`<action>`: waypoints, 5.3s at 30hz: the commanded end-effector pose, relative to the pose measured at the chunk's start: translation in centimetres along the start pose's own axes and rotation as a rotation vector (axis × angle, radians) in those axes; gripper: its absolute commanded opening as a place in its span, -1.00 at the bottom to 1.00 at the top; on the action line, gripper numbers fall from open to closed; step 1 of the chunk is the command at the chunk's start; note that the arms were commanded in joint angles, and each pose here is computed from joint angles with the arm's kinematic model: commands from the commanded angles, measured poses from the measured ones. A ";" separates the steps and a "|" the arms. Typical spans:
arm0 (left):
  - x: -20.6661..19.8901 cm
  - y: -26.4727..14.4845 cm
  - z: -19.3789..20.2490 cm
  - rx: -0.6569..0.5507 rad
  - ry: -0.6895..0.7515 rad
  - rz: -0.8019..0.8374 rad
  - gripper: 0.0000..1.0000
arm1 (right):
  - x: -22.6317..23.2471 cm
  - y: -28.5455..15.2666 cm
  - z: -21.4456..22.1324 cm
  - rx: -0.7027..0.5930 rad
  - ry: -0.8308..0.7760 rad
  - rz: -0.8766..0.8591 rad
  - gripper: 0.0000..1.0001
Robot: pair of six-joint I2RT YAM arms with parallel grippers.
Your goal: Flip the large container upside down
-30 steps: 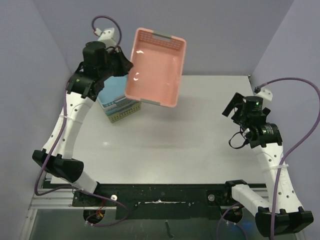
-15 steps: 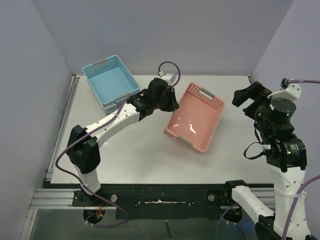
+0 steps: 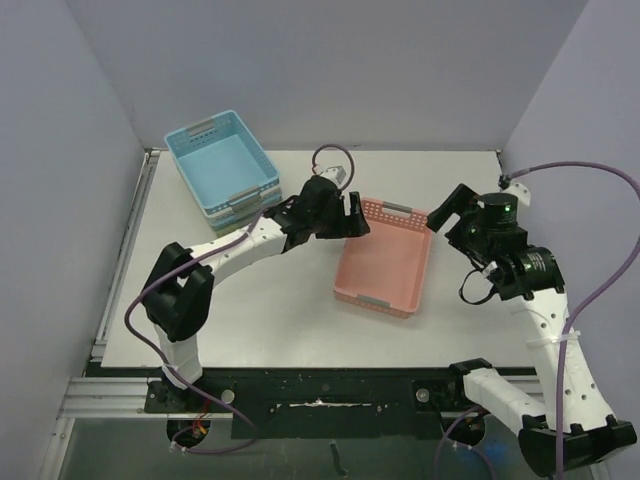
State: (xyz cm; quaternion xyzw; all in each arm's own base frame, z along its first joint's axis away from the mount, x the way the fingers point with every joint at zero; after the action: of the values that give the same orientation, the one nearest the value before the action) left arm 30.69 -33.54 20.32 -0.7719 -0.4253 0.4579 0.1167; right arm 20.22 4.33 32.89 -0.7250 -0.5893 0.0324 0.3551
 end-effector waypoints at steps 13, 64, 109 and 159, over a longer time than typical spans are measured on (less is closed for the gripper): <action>3.4 -21.3 -10.2 -0.560 -0.033 -0.060 0.58 | 12.1 11.2 10.7 0.308 -0.237 -0.109 0.90; 1.2 -23.1 -9.4 -0.450 0.006 0.123 0.56 | 3.5 14.0 11.2 0.522 0.226 -0.565 -0.86; -2.3 5.0 -1.7 0.281 0.184 0.264 0.37 | 3.4 0.8 -0.9 -0.080 -0.317 -0.082 0.59; 13.8 -4.7 -22.0 -0.184 0.015 -0.553 0.01 | 4.0 1.1 1.3 -0.070 -0.196 -0.204 0.59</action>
State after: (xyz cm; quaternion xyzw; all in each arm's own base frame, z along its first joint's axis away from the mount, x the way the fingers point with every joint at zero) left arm 47.93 -15.22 26.83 -0.6234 -0.6675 0.3633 0.1838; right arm 21.61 8.41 31.63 -0.6574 -0.6961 0.0684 0.2804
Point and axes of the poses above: each gripper's point midway between its finger pads, its own y axis out along the fingers, its own x axis along the line the jaws close on, z = x × y, the point moved 9 cm from there along -y, back along the fingers, and after that the axes turned 5 degrees about -y, right-handed, at the moved point
